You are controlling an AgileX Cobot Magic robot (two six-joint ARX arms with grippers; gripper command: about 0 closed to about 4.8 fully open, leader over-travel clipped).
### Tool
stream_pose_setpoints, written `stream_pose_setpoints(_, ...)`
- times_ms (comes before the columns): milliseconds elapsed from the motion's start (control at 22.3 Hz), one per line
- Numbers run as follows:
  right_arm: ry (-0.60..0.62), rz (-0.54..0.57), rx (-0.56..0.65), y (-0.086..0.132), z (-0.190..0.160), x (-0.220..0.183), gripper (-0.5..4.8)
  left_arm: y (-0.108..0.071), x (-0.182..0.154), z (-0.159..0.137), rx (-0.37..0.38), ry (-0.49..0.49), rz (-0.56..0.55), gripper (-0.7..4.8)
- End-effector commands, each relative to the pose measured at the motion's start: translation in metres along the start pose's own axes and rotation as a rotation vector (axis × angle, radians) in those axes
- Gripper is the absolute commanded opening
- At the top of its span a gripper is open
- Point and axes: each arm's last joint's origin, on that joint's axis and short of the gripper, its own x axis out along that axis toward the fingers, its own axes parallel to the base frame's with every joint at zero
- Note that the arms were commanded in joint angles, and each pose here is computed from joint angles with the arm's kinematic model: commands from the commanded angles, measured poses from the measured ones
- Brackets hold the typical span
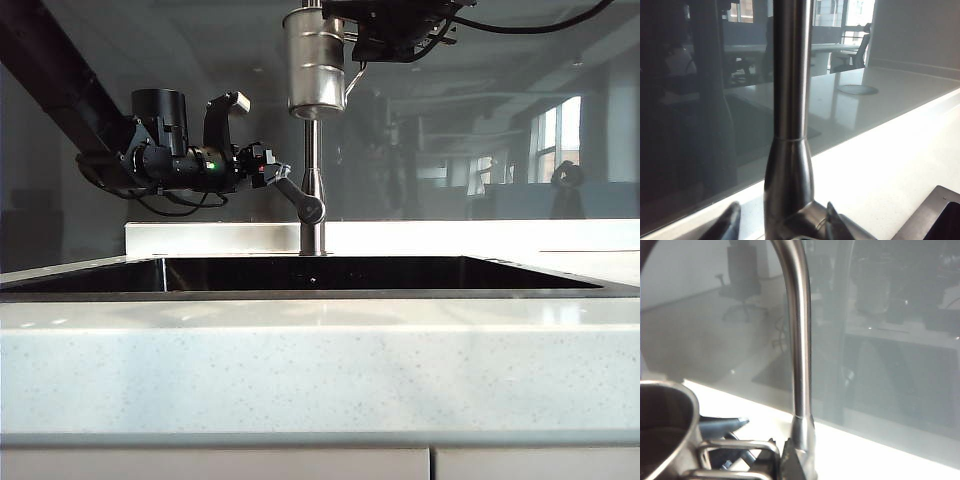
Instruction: Pick up the mug next to the sink, go to the faucet to get some water, pour the water into the sink, and finally put the mug back to its place.
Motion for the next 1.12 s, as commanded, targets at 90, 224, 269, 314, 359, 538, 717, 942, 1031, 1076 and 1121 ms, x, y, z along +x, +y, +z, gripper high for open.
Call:
stream_pose_setpoints(90,-0.006,-0.033,-0.131,-0.002,0.010,-0.005,-0.01,0.006,-0.005,-0.003,-0.011,0.029,-0.048,2.07)
stream_pose_setpoints(224,0.045,-0.139,-0.361,-0.005,0.009,-0.007,-0.01,0.005,-0.005,-0.003,-0.011,0.024,-0.071,2.06)
stream_pose_setpoints(269,0.065,-0.154,-0.452,-0.006,0.009,-0.008,-0.01,0.005,-0.005,-0.002,-0.008,0.019,-0.071,2.07)
stream_pose_setpoints(314,0.085,-0.160,-0.538,-0.006,0.009,-0.009,-0.01,0.005,-0.005,-0.002,-0.006,0.018,-0.071,2.07)
stream_pose_setpoints(359,0.098,-0.167,-0.606,-0.007,0.010,-0.010,-0.01,0.005,-0.005,-0.001,-0.002,0.012,-0.071,2.07)
stream_pose_setpoints(538,0.149,-0.212,-0.937,-0.003,0.013,-0.012,-0.01,0.005,-0.005,0.002,0.017,-0.016,-0.072,2.07)
stream_pose_setpoints(717,0.217,-0.245,-1.263,0.002,0.015,-0.014,-0.02,0.005,-0.004,0.002,0.017,-0.016,-0.073,2.07)
stream_pose_setpoints(942,0.241,-0.217,-1.504,0.007,0.017,-0.016,-0.01,0.005,-0.004,0.002,0.017,-0.016,-0.069,2.07)
stream_pose_setpoints(1031,0.234,-0.221,-1.509,0.007,0.020,-0.018,-0.01,0.005,-0.004,0.002,0.017,-0.015,-0.069,2.07)
stream_pose_setpoints(1076,0.236,-0.220,-1.531,0.007,0.021,-0.018,-0.01,0.005,-0.004,0.002,0.017,-0.016,-0.070,2.06)
stream_pose_setpoints(1121,0.245,-0.219,-1.584,0.007,0.022,-0.019,-0.01,0.005,-0.004,0.001,0.015,-0.014,-0.069,2.06)
